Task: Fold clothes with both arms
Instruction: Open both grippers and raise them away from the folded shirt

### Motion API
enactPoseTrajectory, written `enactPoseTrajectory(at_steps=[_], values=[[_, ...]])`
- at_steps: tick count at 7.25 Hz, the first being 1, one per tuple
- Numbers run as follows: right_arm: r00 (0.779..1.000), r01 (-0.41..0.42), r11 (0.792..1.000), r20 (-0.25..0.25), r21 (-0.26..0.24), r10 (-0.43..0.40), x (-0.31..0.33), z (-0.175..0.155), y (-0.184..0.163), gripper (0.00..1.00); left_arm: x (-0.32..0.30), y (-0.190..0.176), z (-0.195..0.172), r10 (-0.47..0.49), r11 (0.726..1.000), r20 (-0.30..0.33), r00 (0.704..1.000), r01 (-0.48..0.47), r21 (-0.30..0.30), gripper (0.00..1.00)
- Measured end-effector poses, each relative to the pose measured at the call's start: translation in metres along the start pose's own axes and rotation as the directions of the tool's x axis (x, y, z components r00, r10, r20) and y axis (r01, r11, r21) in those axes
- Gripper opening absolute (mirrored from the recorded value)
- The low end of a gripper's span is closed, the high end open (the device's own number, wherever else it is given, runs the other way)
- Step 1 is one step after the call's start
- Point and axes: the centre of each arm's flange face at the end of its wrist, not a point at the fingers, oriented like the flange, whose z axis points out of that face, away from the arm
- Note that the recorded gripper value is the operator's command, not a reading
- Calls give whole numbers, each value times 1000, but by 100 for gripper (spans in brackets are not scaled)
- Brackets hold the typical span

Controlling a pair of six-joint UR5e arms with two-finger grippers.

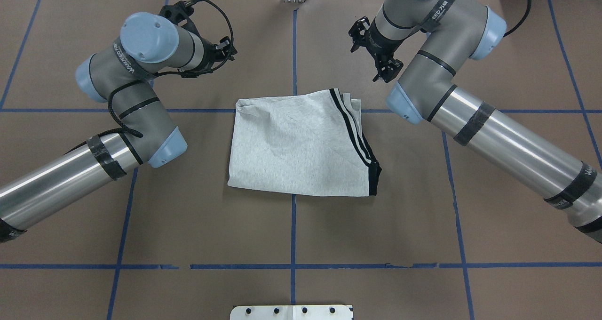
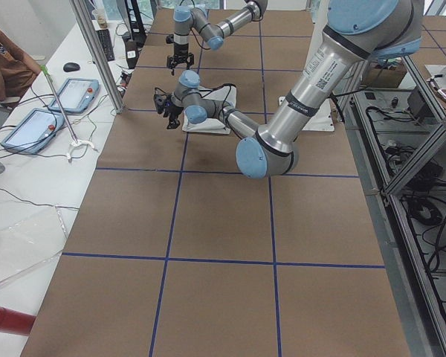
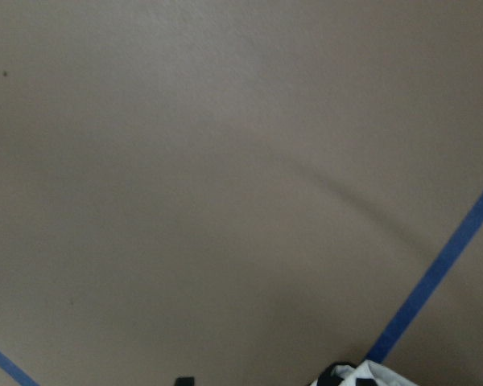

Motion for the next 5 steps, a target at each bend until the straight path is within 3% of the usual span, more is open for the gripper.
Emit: enactPoseTrajectory(at_steps=[1,3,5], values=[[1000,14,1000,6,-7,-14,3,0,3,100,-1,0,-11,30,999,-17,999,-30,-28,69],[995,99,995,27,-16,-98,39,-10,-8,100,-32,2,-50,187,980,-63,980,-190,-60,69],[965,262,965,23,12,-262,106,-33,-63,100,-94,-10,-91,372,920,-89,924,-380,-95,69]])
